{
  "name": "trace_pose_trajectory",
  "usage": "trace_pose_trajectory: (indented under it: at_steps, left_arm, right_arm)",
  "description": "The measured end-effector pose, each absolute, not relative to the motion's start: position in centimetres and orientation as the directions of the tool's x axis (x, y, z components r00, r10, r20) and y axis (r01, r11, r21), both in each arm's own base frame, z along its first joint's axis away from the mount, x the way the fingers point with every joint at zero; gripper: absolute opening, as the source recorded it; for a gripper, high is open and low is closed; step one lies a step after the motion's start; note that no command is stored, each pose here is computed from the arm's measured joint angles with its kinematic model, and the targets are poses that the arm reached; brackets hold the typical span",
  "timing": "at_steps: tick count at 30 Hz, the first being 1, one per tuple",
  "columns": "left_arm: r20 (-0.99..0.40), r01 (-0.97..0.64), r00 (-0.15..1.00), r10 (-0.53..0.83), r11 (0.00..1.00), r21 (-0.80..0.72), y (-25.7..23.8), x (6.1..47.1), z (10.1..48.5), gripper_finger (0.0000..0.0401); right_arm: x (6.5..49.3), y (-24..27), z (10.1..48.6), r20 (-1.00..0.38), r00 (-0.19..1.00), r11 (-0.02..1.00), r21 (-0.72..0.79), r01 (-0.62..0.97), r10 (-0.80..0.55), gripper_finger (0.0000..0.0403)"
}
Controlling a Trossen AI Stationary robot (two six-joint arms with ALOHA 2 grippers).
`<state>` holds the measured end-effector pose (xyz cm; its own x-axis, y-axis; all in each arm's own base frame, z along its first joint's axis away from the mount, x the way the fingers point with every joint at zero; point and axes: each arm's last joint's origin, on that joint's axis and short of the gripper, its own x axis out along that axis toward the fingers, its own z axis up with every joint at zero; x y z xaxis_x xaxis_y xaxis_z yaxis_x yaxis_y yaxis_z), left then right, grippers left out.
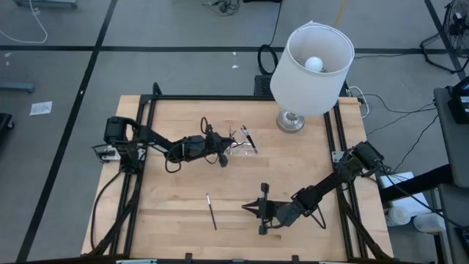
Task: Put items in baskets/containers
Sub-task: Put the black foundation brush transparent organizer
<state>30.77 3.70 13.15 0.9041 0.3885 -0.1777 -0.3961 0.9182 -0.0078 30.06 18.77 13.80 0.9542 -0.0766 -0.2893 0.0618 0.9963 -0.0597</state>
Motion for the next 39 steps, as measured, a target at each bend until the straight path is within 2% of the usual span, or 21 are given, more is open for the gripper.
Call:
trace_pose_trajectory:
  at_steps: [3,12,19,23,27,30,34,36,39]
  left_arm:
    - [-0.184,-0.397,0.905,0.384,0.917,-0.039,3.7,30.8,13.1,0.0016]
    - [-0.176,-0.374,0.917,0.359,0.926,-0.059,3.6,30.8,13.3,0.012]
    - [-0.144,-0.329,0.935,0.325,0.944,-0.008,2.8,29.9,16.7,0.0147]
    - [-0.168,-0.256,0.949,0.265,0.964,0.074,0.9,28.1,19.9,0.0139]
    - [-0.226,-0.114,0.964,0.139,0.986,0.121,-2.0,25.0,22.9,0.0117]
    - [-0.317,0.039,0.949,-0.004,0.994,0.106,-4.3,22.3,23.7,0.0087]
    - [-0.386,0.15,0.915,-0.119,0.987,0.053,-7.1,19.9,23.9,0.0025]
    - [-0.359,0.159,0.924,-0.131,0.986,0.049,-8.2,19.4,24.2,0.0008]
    - [-0.318,0.14,0.942,-0.103,0.985,0.098,-9.3,18.8,24.6,0.0009]
  right_arm:
    - [30.1,18.8,13.8,-0.287,0.955,0.997,-0.056,0.06,-0.074,0.0001]
    - [30.1,18.9,13.9,-0.286,0.957,0.998,-0.043,0.035,-0.046,0.0001]
    - [30.1,18.9,13.9,-0.283,0.958,0.999,-0.041,0.035,-0.045,0.0001]
    - [30.1,18.9,13.9,-0.283,0.958,0.999,-0.015,0.043,-0.046,0.0]
    - [30.1,18.9,13.9,-0.285,0.958,0.999,0.01,0.046,-0.042,0.0]
    - [30.2,19.0,13.7,-0.275,0.961,0.998,0.043,0.051,-0.037,0.0]
    - [31.9,18.6,13.7,-0.259,0.966,0.995,0.104,0.005,0.022,0.0]
    - [33.5,18.6,13.8,-0.279,0.959,0.993,0.113,-0.022,0.053,0.0]
    - [36.6,19.1,14.0,-0.329,0.938,0.991,0.107,-0.082,0.113,0.0]
